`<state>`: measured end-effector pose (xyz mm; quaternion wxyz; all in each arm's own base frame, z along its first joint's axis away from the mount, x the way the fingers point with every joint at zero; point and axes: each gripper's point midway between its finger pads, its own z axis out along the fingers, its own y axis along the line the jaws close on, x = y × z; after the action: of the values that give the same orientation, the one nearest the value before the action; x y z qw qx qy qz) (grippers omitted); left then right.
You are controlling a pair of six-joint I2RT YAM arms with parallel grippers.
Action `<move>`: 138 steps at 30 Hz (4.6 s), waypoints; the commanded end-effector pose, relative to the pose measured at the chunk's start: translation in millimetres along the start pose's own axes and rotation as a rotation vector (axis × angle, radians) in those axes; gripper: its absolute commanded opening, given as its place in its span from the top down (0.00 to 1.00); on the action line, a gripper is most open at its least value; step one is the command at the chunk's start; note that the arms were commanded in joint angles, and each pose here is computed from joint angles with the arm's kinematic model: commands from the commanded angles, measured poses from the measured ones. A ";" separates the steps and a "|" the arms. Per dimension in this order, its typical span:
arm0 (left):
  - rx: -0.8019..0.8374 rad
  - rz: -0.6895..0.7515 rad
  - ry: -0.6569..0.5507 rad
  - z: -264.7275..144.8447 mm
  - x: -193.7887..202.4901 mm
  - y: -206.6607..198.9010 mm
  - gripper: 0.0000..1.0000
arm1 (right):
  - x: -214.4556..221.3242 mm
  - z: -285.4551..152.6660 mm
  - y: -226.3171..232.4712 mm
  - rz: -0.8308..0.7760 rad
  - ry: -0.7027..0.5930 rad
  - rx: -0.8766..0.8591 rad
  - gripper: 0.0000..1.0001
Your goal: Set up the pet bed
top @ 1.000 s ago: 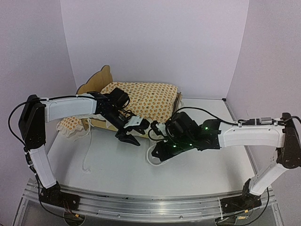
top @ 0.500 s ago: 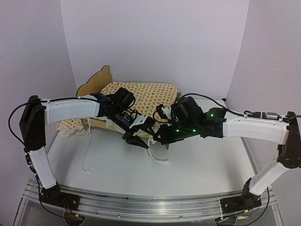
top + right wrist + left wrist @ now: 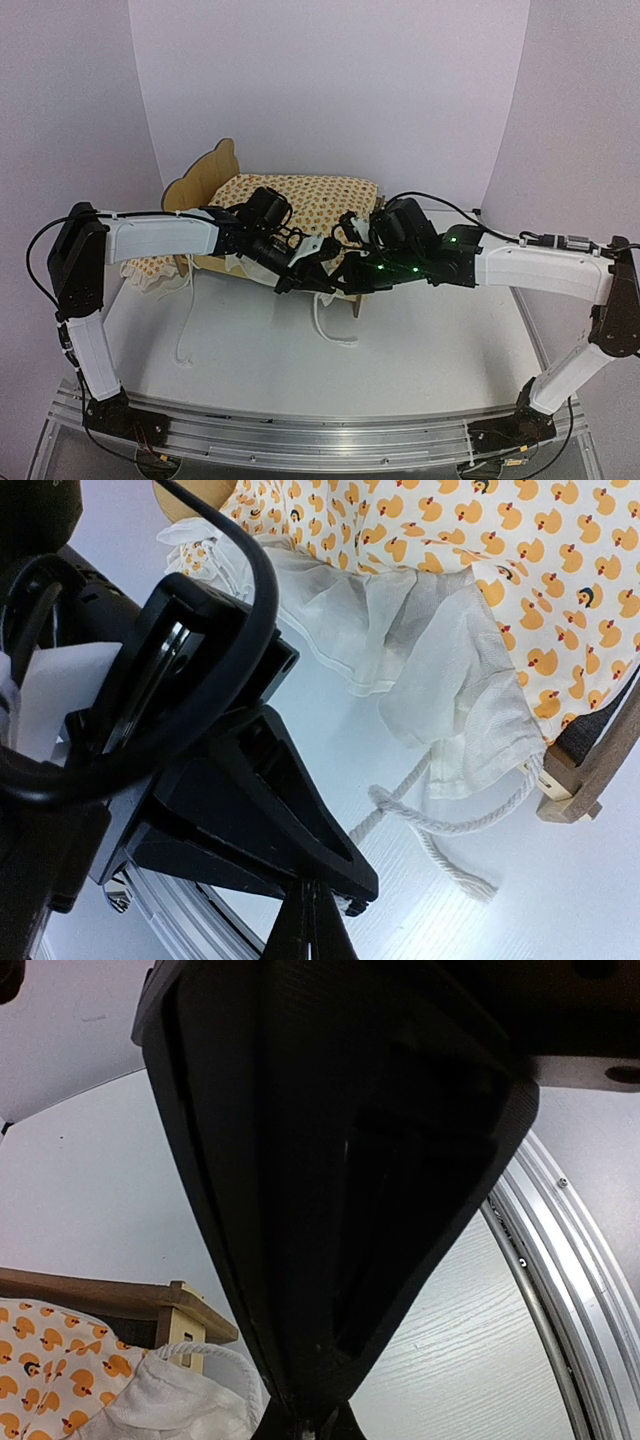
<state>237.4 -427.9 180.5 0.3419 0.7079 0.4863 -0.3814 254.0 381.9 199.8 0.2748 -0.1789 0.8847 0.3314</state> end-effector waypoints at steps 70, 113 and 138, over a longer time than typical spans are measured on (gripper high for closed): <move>-0.005 -0.219 0.092 -72.6 -0.3 -20.7 1.00 | -44.0 39.6 -64.7 -0.747 -0.184 0.090 1.00; 0.250 -0.200 -0.033 -60.8 -68.7 -86.2 1.00 | 5.8 8.1 -58.4 -0.154 -0.178 0.110 0.37; 0.143 -0.244 -0.035 -72.1 -48.5 -49.4 1.00 | 126.2 110.1 -118.0 -0.613 0.162 0.223 0.75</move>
<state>189.7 -373.5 244.2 0.2341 0.6589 0.5393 -0.4693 261.4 353.3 7.9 0.3333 -0.4153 0.8389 0.1124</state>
